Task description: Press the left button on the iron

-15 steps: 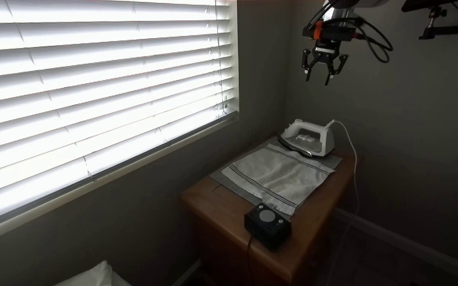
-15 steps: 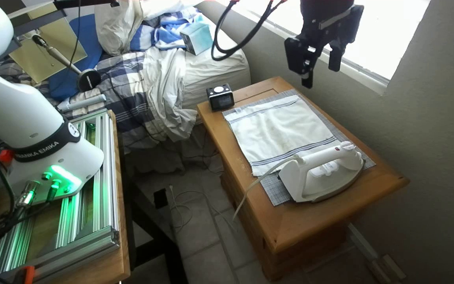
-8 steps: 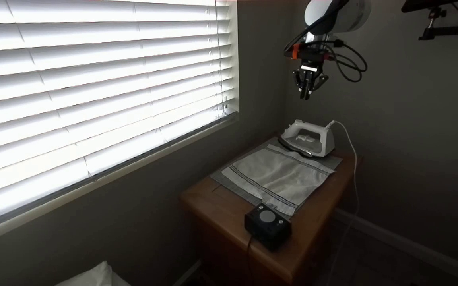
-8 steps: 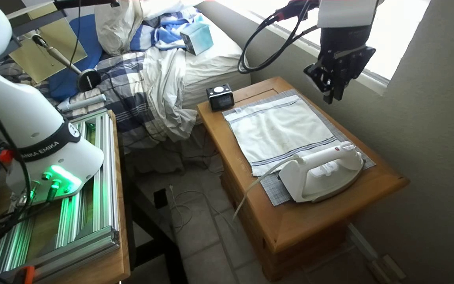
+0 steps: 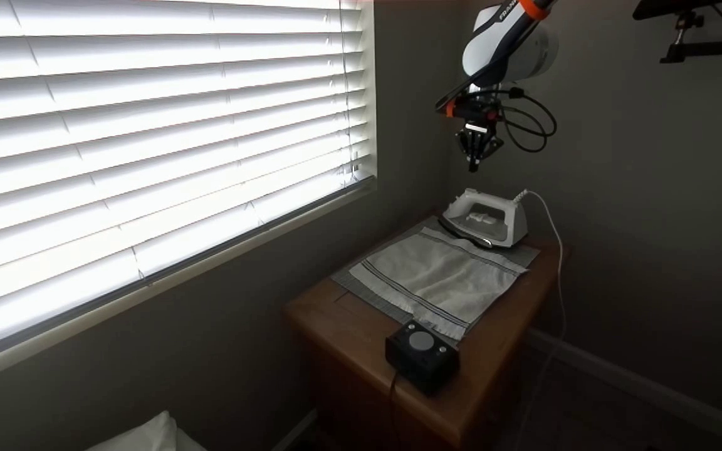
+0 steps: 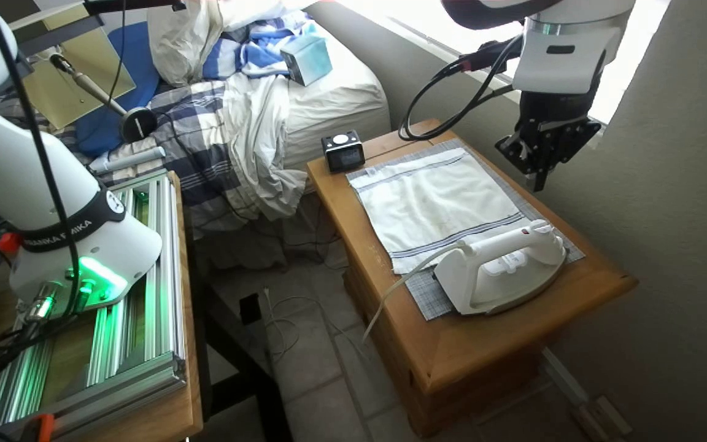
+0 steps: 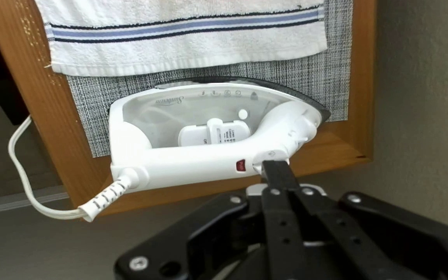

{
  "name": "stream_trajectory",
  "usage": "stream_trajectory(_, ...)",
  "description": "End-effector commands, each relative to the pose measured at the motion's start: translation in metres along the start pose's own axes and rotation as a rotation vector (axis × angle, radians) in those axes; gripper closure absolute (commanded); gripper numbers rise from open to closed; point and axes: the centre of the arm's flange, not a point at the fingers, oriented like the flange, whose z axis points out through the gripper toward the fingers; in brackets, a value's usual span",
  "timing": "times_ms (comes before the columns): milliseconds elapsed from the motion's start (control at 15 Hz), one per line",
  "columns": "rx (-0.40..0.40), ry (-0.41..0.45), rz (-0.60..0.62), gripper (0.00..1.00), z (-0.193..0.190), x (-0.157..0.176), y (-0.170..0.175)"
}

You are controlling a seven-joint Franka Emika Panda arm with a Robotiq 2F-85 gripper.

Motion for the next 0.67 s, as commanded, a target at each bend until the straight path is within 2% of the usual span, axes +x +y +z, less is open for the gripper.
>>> stream_trajectory(0, -0.007, 0.001, 0.000, 0.99, 0.005, -0.001, -0.002)
stream_trajectory(600, -0.020, 0.000, -0.008, 1.00, 0.018, -0.002, -0.008)
